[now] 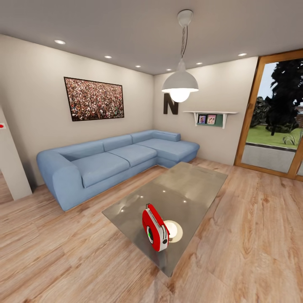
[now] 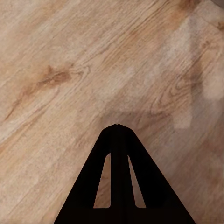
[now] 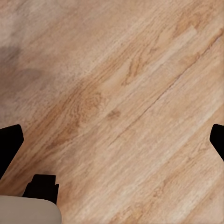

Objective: Turn on the radio receiver that's on the table in the living room.

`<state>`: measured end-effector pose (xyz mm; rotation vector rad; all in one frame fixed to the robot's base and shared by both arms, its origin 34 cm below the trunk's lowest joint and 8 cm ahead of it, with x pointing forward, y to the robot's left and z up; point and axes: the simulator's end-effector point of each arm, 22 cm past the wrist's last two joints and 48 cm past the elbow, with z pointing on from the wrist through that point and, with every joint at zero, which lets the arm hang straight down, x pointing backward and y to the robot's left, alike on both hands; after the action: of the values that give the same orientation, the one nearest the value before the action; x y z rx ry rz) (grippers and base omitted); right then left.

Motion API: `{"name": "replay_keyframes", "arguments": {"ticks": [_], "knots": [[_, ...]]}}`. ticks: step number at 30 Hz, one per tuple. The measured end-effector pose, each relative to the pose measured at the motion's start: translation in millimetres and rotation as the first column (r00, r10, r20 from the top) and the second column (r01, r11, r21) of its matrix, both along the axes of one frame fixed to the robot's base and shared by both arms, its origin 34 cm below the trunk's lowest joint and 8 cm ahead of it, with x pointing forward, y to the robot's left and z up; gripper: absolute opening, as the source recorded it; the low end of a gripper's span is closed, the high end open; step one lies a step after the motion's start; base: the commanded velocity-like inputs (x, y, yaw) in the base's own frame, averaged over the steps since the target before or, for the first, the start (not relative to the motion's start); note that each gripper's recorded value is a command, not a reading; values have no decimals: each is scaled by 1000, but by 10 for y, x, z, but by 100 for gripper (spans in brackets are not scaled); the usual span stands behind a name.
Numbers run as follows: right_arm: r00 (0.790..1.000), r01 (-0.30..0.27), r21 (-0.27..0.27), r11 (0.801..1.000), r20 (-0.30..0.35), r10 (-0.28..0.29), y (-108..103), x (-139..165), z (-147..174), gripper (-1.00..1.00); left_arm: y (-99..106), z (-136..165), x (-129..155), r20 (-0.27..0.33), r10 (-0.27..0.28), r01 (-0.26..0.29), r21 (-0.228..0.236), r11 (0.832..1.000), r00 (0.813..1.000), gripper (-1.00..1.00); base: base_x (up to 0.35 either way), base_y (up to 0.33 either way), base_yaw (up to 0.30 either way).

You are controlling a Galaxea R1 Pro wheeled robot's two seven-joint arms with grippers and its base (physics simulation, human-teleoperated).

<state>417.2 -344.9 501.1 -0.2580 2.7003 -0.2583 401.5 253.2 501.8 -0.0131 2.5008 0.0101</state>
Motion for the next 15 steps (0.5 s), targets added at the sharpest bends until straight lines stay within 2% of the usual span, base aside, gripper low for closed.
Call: {"name": "replay_keyframes", "arguments": {"ticks": [15], "knots": [[1000,0,0,1000,0,0,0,0,0,100,-34,-2,-3,-1,-2,2,-5,1000,1000,-100,0,0,0]]}}
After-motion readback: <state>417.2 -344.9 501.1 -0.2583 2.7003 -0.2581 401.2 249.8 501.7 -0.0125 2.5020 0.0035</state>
